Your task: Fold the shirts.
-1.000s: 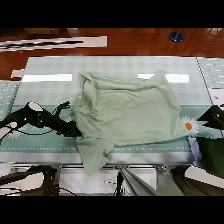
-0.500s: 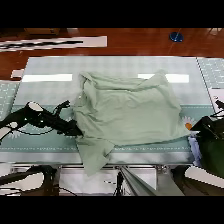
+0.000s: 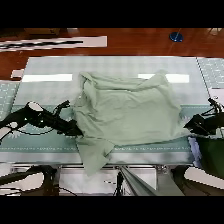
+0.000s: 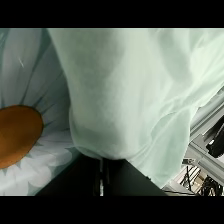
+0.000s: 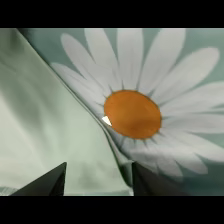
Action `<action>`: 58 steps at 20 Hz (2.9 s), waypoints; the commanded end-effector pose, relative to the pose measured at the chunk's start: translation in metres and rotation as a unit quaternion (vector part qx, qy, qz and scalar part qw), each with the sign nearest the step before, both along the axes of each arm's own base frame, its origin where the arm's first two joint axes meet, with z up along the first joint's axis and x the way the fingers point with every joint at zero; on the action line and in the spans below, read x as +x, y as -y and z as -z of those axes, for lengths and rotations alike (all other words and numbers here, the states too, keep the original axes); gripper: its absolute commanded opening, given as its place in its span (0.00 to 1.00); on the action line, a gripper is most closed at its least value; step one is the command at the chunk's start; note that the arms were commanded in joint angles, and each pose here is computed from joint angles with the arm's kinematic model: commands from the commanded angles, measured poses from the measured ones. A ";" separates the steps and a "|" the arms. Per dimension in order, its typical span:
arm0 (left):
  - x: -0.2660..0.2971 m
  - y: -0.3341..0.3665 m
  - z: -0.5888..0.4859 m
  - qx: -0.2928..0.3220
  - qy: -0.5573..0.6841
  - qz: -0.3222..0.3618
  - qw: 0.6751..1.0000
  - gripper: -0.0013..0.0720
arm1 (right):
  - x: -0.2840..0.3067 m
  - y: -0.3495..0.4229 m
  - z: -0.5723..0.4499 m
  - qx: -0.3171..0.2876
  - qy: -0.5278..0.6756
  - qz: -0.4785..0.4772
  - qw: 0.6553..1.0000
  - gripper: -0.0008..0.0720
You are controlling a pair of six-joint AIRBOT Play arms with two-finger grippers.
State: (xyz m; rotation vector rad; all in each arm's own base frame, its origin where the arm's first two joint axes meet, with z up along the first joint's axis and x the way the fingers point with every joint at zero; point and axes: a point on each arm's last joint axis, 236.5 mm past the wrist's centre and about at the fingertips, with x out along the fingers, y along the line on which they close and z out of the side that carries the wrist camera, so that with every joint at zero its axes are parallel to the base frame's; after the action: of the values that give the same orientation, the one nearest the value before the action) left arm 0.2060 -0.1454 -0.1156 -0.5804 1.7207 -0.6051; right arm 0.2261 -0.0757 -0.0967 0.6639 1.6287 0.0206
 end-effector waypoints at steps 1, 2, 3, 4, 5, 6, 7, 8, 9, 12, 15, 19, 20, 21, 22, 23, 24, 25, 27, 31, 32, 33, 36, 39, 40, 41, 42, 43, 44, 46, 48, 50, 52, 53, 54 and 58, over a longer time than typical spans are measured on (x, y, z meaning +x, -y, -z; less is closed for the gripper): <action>0.000 0.000 0.000 -0.001 0.004 0.004 1.000 0.05 | 0.005 -0.007 0.005 -0.022 -0.011 -0.010 1.000 0.66; 0.000 0.000 0.000 -0.001 0.004 0.004 1.000 0.05 | 0.004 -0.010 0.004 -0.020 -0.013 -0.018 1.000 0.66; 0.000 0.000 0.000 -0.001 0.004 0.004 1.000 0.05 | 0.003 -0.015 0.004 -0.015 -0.018 -0.024 0.999 0.66; 0.000 0.000 0.000 -0.002 0.004 0.005 1.000 0.05 | -0.001 -0.019 0.004 -0.006 -0.029 -0.031 0.999 0.66; 0.000 0.000 0.000 -0.002 0.006 0.006 1.000 0.05 | -0.006 -0.025 0.006 0.005 -0.043 -0.040 0.998 0.66; 0.000 0.000 0.000 -0.002 0.006 0.006 1.000 0.05 | -0.010 -0.032 0.007 0.014 -0.056 -0.050 0.997 0.66; 0.000 0.000 0.000 -0.002 0.006 0.006 1.000 0.05 | -0.013 -0.039 0.009 0.022 -0.067 -0.062 0.996 0.57; 0.000 0.000 0.000 -0.002 0.006 0.007 1.000 0.05 | -0.014 -0.044 0.010 0.026 -0.073 -0.073 0.994 0.38; 0.000 0.000 0.000 -0.003 0.006 0.007 1.000 0.05 | -0.014 -0.048 0.011 0.027 -0.073 -0.084 0.993 0.16; 0.004 0.003 -0.006 -0.011 0.018 0.009 1.000 0.04 | -0.011 -0.051 -0.001 0.033 -0.064 -0.096 0.993 0.05; 0.035 0.014 -0.050 -0.047 0.084 0.007 0.995 0.04 | 0.020 -0.058 -0.049 0.041 0.021 -0.107 0.993 0.05; 0.097 0.021 -0.208 -0.088 0.305 0.025 0.948 0.04 | 0.110 -0.101 -0.204 0.096 0.300 -0.061 0.947 0.05; 0.105 0.017 -0.259 -0.081 0.377 0.032 0.922 0.04 | 0.121 -0.115 -0.257 0.119 0.372 -0.057 0.919 0.05; 0.108 0.012 -0.318 -0.067 0.457 0.034 0.886 0.04 | 0.125 -0.129 -0.315 0.139 0.444 -0.057 0.883 0.05; 0.104 0.004 -0.378 -0.048 0.534 0.032 0.844 0.04 | 0.122 -0.140 -0.372 0.150 0.512 -0.060 0.844 0.05; 0.094 -0.003 -0.431 -0.028 0.600 0.027 0.799 0.04 | 0.116 -0.147 -0.422 0.144 0.570 -0.059 0.807 0.05; 0.079 -0.010 -0.482 -0.006 0.659 0.017 0.752 0.04 | 0.106 -0.149 -0.471 0.115 0.628 -0.054 0.767 0.05; 0.060 -0.017 -0.532 0.020 0.712 -0.005 0.702 0.04 | 0.095 -0.147 -0.513 0.075 0.677 -0.043 0.730 0.05; 0.019 -0.032 -0.608 0.081 0.789 -0.051 0.607 0.04 | 0.064 -0.132 -0.595 -0.019 0.764 0.003 0.644 0.05; -0.062 -0.048 -0.681 0.174 0.845 -0.123 0.491 0.04 | -0.014 -0.109 -0.680 -0.180 0.820 0.065 0.539 0.05; -0.077 -0.050 -0.686 0.184 0.847 -0.137 0.479 0.04 | -0.029 -0.107 -0.682 -0.212 0.814 0.066 0.537 0.05; -0.091 -0.051 -0.687 0.196 0.846 -0.145 0.473 0.04 | -0.040 -0.106 -0.679 -0.244 0.803 0.060 0.541 0.05; -0.115 -0.051 -0.655 0.217 0.812 -0.154 0.519 0.04 | -0.066 -0.100 -0.649 -0.308 0.748 0.047 0.586 0.05; -0.120 -0.050 -0.600 0.234 0.746 -0.131 0.609 0.04 | -0.079 -0.102 -0.596 -0.319 0.678 0.020 0.663 0.05; -0.122 -0.050 -0.585 0.241 0.727 -0.120 0.632 0.04 | -0.082 -0.105 -0.576 -0.315 0.650 0.006 0.692 0.05; -0.124 -0.050 -0.574 0.240 0.709 -0.120 0.652 0.04 | -0.085 -0.109 -0.559 -0.307 0.626 -0.010 0.717 0.05; -0.128 -0.044 -0.562 0.228 0.691 -0.112 0.676 0.04 | -0.089 -0.117 -0.542 -0.294 0.605 -0.035 0.739 0.05; -0.129 -0.036 -0.560 0.208 0.687 -0.111 0.688 0.04 | -0.092 -0.121 -0.528 -0.286 0.583 -0.051 0.759 0.05; -0.127 -0.033 -0.560 0.200 0.685 -0.108 0.693 0.04 | -0.093 -0.122 -0.517 -0.279 0.564 -0.061 0.775 0.05; -0.111 -0.039 -0.550 0.195 0.662 -0.110 0.715 0.04 | -0.084 -0.113 -0.510 -0.277 0.550 -0.062 0.786 0.05; -0.085 -0.049 -0.519 0.186 0.611 -0.110 0.761 0.04 | -0.064 -0.099 -0.489 -0.265 0.514 -0.063 0.813 0.05; -0.053 -0.060 -0.467 0.174 0.537 -0.098 0.819 0.04 | -0.035 -0.084 -0.450 -0.244 0.455 -0.077 0.853 0.05; -0.015 -0.073 -0.404 0.154 0.458 -0.098 0.870 0.04 | 0.012 -0.068 -0.406 -0.207 0.401 -0.078 0.889 0.05; 0.007 -0.081 -0.375 0.146 0.430 -0.107 0.884 0.04 | 0.041 -0.062 -0.388 -0.184 0.388 -0.073 0.900 0.05; 0.034 -0.088 -0.346 0.133 0.406 -0.121 0.896 0.04 | 0.072 -0.058 -0.369 -0.155 0.372 -0.068 0.913 0.05; 0.127 -0.084 -0.257 0.059 0.351 -0.156 0.922 0.04 | 0.164 -0.058 -0.279 -0.047 0.291 -0.072 0.953 0.05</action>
State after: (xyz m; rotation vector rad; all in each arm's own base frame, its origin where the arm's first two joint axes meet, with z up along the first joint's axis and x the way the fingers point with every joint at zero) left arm 0.2782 -0.0602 0.2068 -0.3453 0.9258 -0.3909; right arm 0.3324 -0.0191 0.2451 0.2977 0.9886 0.1563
